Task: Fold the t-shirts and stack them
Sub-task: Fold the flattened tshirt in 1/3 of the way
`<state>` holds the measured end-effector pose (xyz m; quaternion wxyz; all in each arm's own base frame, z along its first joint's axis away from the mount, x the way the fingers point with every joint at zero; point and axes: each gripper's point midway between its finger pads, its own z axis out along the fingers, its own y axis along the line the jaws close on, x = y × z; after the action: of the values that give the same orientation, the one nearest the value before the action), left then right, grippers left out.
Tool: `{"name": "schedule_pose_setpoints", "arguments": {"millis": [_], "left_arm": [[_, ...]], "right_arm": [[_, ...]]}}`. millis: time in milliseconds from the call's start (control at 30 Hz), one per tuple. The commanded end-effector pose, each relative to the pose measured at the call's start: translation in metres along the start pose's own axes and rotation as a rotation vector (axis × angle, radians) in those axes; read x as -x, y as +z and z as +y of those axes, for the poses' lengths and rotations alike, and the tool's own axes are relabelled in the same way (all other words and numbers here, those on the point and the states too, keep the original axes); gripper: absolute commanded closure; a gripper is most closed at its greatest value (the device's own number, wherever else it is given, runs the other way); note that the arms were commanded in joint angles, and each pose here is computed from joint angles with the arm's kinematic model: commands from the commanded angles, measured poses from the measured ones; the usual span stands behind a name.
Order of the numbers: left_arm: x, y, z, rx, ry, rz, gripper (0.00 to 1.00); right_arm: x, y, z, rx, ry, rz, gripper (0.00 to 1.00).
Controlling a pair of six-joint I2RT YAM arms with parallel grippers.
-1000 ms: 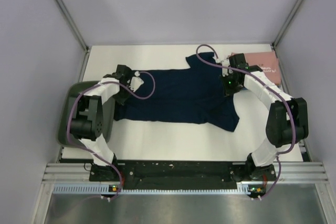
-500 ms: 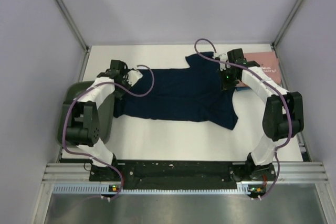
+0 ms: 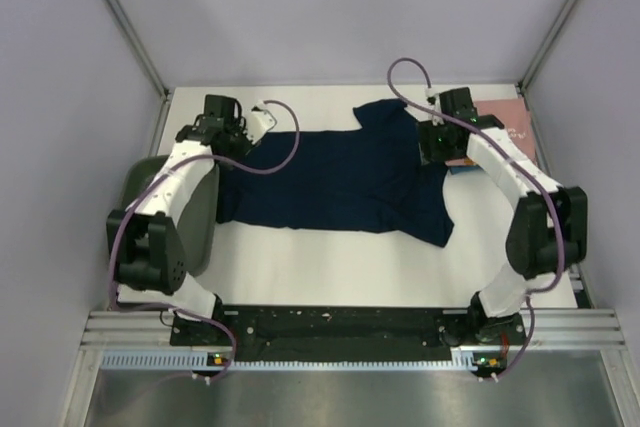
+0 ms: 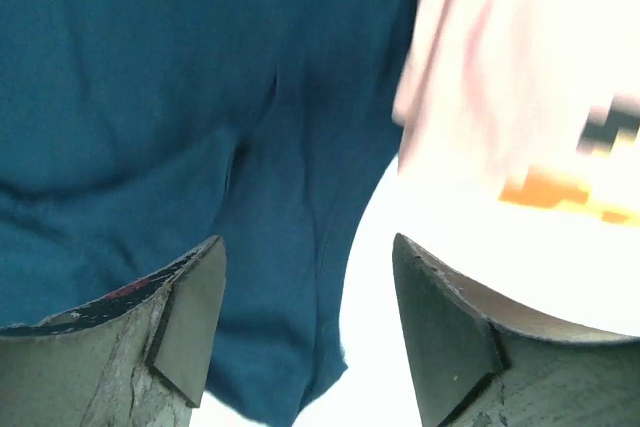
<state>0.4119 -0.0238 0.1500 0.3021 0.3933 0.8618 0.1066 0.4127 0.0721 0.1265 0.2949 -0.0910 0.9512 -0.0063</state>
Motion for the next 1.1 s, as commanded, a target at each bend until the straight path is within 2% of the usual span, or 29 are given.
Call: {"name": "schedule_pose_setpoints", "arguments": {"millis": [0,33,100,200,367,400,500,567,667,700,867,933,1067], "left_arm": [[-0.011,-0.038,-0.070,-0.208,0.184,-0.076,0.63],[-0.023,-0.036,-0.088,-0.244,0.236,-0.062,0.63],[-0.052,-0.028,-0.110,-0.281,0.303,-0.008,0.59],[-0.068,-0.017,-0.110,-0.235,0.325,0.030,0.53],[-0.074,-0.002,-0.107,-0.195,0.351,0.044,0.51],[-0.079,0.000,-0.101,-0.165,0.355,0.077,0.51],[-0.090,0.009,-0.097,-0.128,0.372,0.125,0.51],[-0.093,0.012,-0.094,-0.103,0.400,0.129,0.51],[-0.096,0.013,-0.094,-0.092,0.422,0.127,0.50],[-0.095,0.012,-0.094,-0.093,0.425,0.124,0.51],[-0.091,-0.001,-0.111,-0.229,0.459,0.086,0.52],[-0.091,-0.002,-0.127,-0.312,0.473,0.063,0.51],[-0.103,0.001,-0.137,-0.357,0.478,0.098,0.49]], "right_arm": [[-0.058,-0.055,0.004,0.032,0.206,0.020,0.31],[-0.078,-0.059,0.013,0.075,0.235,0.043,0.23],[-0.115,-0.059,0.027,0.130,0.292,0.110,0.17],[-0.157,-0.053,0.034,0.135,0.359,0.159,0.16],[-0.183,-0.027,0.038,0.121,0.451,0.145,0.18],[-0.188,-0.021,0.036,0.108,0.459,0.150,0.20],[-0.199,-0.007,0.036,0.132,0.499,0.180,0.34],[-0.201,-0.003,0.035,0.143,0.515,0.187,0.47],[-0.197,-0.004,0.026,0.127,0.532,0.169,0.90],[-0.195,-0.007,0.022,0.121,0.538,0.165,1.00],[-0.180,-0.043,0.001,0.063,0.507,0.120,1.00],[-0.171,-0.055,0.011,0.147,0.460,0.137,1.00],[-0.161,-0.063,0.021,0.226,0.453,0.210,1.00]]}}
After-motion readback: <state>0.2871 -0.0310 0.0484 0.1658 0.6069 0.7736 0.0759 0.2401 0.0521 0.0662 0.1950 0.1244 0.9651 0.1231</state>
